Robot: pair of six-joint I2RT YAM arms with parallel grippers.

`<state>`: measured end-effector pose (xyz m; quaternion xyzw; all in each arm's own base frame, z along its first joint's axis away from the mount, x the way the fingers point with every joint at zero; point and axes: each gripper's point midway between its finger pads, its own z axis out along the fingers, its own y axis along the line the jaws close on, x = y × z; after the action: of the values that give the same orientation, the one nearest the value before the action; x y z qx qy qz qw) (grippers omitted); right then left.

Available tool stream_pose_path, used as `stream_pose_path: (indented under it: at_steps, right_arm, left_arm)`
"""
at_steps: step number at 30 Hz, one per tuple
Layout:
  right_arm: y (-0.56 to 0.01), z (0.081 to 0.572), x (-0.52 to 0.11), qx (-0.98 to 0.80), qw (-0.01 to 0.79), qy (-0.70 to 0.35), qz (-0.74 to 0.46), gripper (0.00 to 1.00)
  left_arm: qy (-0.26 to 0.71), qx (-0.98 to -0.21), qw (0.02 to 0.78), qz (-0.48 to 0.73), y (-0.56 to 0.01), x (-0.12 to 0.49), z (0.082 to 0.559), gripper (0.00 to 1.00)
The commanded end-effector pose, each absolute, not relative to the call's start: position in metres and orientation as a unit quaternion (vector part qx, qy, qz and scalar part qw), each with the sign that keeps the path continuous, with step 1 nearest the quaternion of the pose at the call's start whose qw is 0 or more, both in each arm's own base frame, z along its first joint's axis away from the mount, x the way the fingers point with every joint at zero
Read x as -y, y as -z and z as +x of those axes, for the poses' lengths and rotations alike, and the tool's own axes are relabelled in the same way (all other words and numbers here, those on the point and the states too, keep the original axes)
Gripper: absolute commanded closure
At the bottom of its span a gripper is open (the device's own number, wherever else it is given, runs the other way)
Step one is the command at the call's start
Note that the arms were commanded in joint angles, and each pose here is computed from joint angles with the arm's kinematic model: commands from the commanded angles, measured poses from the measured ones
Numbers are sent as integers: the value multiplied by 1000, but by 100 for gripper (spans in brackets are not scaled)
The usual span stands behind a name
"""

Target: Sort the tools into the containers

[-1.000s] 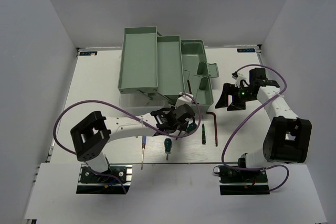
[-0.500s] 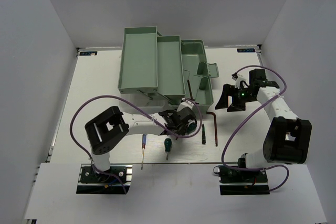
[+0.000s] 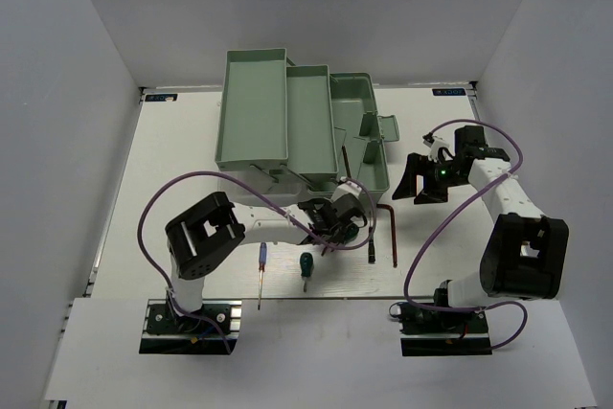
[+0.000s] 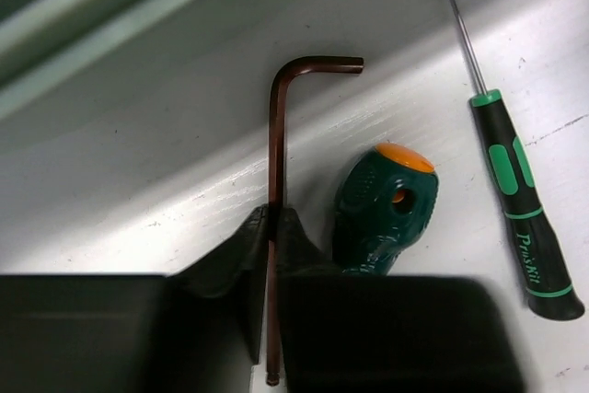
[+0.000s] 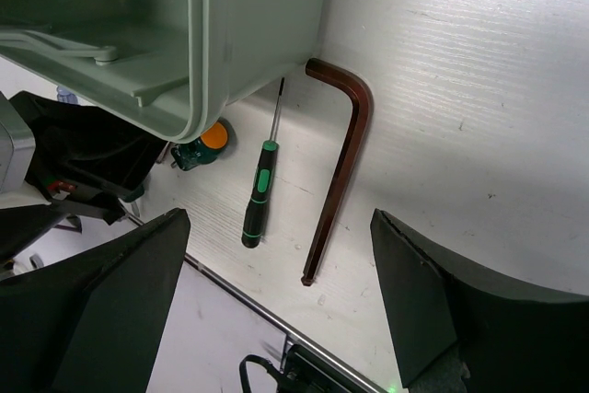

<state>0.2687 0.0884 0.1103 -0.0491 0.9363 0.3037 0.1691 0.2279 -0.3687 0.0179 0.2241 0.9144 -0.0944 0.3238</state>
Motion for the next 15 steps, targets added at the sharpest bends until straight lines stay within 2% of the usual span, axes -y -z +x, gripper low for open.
stream_pose_path:
  at_steps: [1, 3, 7, 15]
  right_arm:
    - [-115, 271, -88, -933, 180, -308, -48, 14]
    - [-113, 270, -89, -933, 177, -309, -47, 14]
    - [-109, 265, -87, -934, 173, -307, -57, 14]
    - [-104, 260, -85, -936, 168, -303, -62, 13]
  left_arm:
    - [9, -940, 213, 265, 42, 312, 186, 90]
    - [0, -942, 205, 267, 46, 305, 182, 100]
    - [8, -939, 223, 262, 28, 304, 185, 100]
    - [60, -914, 296, 269, -44, 333, 210, 100]
